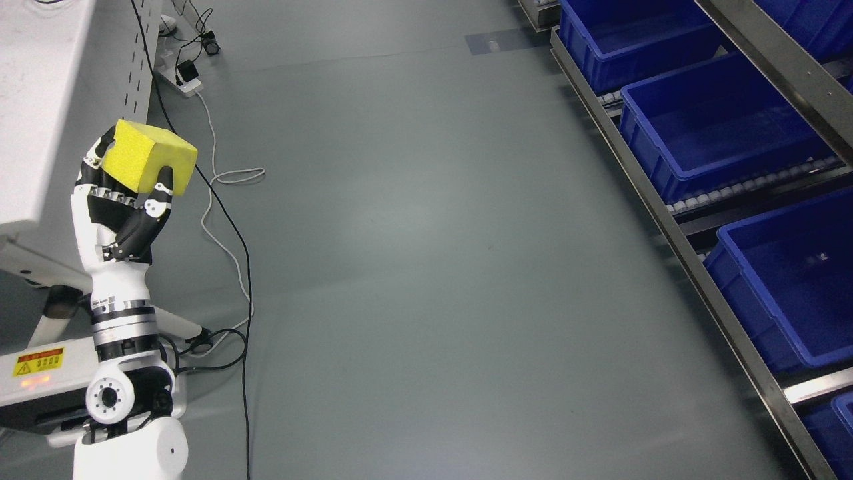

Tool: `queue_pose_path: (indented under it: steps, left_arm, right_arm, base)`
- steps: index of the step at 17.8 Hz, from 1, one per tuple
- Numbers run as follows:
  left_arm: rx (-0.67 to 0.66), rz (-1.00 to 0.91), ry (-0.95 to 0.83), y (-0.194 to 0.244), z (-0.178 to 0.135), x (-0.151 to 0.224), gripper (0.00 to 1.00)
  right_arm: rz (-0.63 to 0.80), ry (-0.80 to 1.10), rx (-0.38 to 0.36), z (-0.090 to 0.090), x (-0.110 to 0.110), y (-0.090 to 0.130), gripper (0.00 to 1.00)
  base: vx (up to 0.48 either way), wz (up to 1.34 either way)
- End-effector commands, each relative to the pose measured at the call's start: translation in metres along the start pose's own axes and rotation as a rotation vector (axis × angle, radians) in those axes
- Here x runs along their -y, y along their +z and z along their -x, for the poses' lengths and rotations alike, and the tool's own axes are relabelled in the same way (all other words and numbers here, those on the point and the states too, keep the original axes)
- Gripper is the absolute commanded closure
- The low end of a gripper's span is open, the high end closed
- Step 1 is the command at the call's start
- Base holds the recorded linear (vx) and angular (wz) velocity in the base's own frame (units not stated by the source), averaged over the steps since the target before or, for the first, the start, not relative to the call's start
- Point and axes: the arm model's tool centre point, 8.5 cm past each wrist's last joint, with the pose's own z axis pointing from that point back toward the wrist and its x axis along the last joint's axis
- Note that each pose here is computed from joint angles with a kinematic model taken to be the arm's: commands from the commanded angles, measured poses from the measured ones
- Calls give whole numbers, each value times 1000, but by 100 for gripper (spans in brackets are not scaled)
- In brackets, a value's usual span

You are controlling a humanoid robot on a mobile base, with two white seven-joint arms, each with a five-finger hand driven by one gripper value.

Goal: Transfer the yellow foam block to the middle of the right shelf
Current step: 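Hold the cube raised in the left hand while turning toward the bin shelves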

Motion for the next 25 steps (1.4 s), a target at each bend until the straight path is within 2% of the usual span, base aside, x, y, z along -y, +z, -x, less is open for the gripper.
queue_pose_path:
  steps: [1,18,25]
  left_arm:
    - [2,8,-14,-1,-2,-4,67]
    - [3,9,-15,-2,-3,-3,67]
    - [12,9,-15,-2,-4,-3,67]
  right_arm:
    - [17,2,19,-8,11,-1,0]
    - [17,2,19,-8,11,-1,0]
    - [17,2,19,-8,11,-1,0]
  base:
    - [307,-118]
    - [380,-39]
    - [308,-329]
